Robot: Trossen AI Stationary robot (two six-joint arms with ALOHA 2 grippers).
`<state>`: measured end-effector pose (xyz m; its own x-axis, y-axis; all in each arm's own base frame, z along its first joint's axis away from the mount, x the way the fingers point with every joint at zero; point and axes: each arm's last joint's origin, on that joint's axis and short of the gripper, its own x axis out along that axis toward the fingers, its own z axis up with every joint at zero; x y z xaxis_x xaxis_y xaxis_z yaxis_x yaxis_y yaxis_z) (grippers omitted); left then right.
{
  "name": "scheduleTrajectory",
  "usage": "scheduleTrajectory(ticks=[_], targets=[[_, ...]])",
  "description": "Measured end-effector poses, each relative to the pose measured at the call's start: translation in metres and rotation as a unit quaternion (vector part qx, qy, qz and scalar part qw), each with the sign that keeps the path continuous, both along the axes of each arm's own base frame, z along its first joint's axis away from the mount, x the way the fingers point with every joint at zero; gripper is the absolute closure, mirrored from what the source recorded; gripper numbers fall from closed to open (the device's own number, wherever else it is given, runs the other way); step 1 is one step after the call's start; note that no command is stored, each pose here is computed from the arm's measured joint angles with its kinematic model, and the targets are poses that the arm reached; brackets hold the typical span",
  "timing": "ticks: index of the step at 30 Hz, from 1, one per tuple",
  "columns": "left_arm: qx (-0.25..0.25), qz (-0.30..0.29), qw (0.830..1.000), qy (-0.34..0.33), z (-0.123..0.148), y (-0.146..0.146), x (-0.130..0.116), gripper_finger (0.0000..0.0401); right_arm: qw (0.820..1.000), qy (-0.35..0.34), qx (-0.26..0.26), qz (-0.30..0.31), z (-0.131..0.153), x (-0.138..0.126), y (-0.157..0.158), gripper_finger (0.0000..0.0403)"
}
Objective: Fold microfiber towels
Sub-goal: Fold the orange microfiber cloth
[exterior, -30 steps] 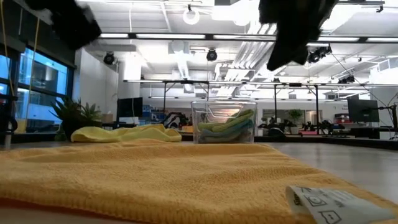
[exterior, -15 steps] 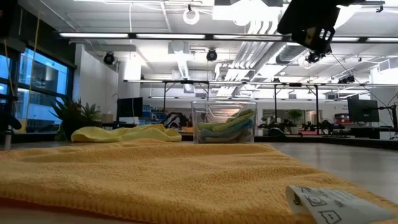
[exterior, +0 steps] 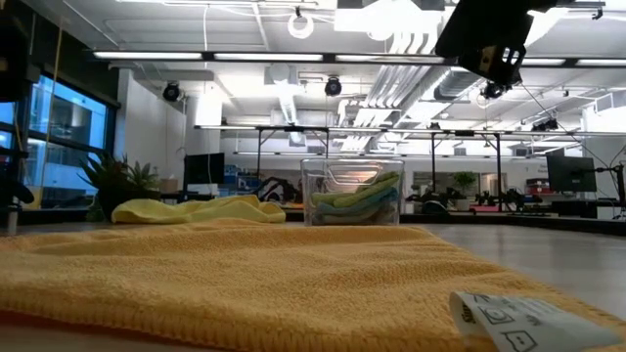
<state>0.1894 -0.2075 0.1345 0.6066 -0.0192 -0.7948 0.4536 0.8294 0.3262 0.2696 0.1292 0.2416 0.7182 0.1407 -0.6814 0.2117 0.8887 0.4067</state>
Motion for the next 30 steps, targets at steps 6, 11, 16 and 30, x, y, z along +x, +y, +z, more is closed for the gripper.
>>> scheduleTrajectory(ticks=[6, 11, 16, 30], targets=[[-0.001, -0.007, 1.000, 0.003, -0.007, -0.003, 0.002, 0.0226, 1.000, 0.002, -0.001, 0.000, 0.000, 0.000, 0.000, 0.0402], [0.008, -0.014, 1.000, 0.014, -0.008, -0.003, -0.001, 0.0226, 1.000, 0.002, -0.001, 0.000, 0.000, 0.000, 0.000, 0.0402], [0.041, -0.019, 0.999, -0.007, -0.008, -0.002, 0.000, 0.0226, 1.000, 0.000, -0.007, -0.007, 0.000, 0.000, -0.001, 0.0402], [0.045, -0.016, 0.999, -0.015, -0.005, -0.002, 0.007, 0.0241, 1.000, -0.005, -0.016, -0.023, 0.000, 0.000, -0.002, 0.0402]])
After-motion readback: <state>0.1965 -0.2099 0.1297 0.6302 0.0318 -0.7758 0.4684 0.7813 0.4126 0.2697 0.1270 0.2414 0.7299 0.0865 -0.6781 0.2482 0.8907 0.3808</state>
